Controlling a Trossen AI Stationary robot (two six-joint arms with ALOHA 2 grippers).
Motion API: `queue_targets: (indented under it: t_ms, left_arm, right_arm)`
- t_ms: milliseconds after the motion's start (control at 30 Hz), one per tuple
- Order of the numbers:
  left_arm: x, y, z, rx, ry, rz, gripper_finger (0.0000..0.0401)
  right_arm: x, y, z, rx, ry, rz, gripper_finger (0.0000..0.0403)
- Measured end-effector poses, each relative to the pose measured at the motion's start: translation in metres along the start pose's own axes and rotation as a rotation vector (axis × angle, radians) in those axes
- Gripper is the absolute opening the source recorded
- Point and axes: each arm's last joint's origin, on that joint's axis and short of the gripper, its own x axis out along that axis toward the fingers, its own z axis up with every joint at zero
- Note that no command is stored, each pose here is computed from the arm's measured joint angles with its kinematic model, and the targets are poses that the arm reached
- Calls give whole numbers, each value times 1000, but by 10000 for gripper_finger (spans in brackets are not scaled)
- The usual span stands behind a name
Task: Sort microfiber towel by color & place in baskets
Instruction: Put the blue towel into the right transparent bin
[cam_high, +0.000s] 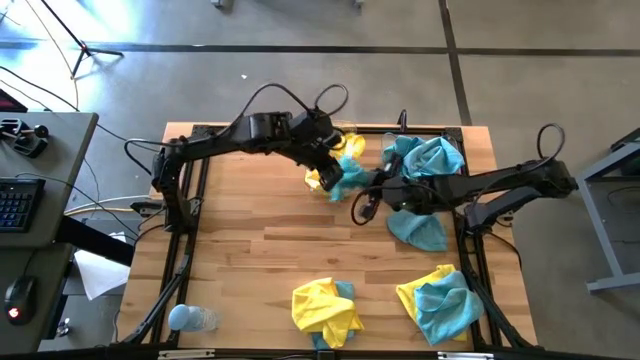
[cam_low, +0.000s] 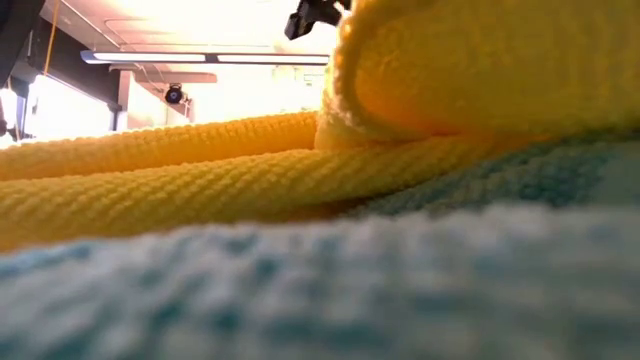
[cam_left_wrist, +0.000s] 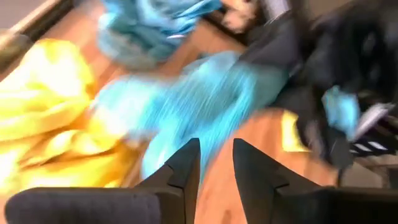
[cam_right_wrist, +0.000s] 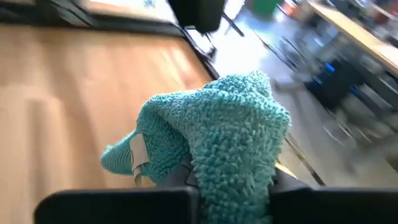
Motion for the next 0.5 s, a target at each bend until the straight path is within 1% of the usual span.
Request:
queue_targets:
  t_ms: [67,133,233,300,400,500]
  left_arm:
    - [-6,6,0,8,0,51,86]
    - [-13,12,-3,45,28,113,87]
    - [-16,14,-10,89,44,158,87]
    - [-12,17,-18,98,49,186,87]
    - [-10,21,-31,101,15,180,87]
    - [-15,29,-46,94,-56,141,87]
  right_arm:
    - [-8,-9,-5,17,47,-65,18]
    - [-17,-21,-11,49,91,-111,9]
    - [-26,-41,-19,167,154,-180,10]
    - [-29,-55,-27,276,211,-220,8]
    - [-29,-74,-39,413,331,-224,5]
    - [-25,-90,-48,499,452,-230,5]
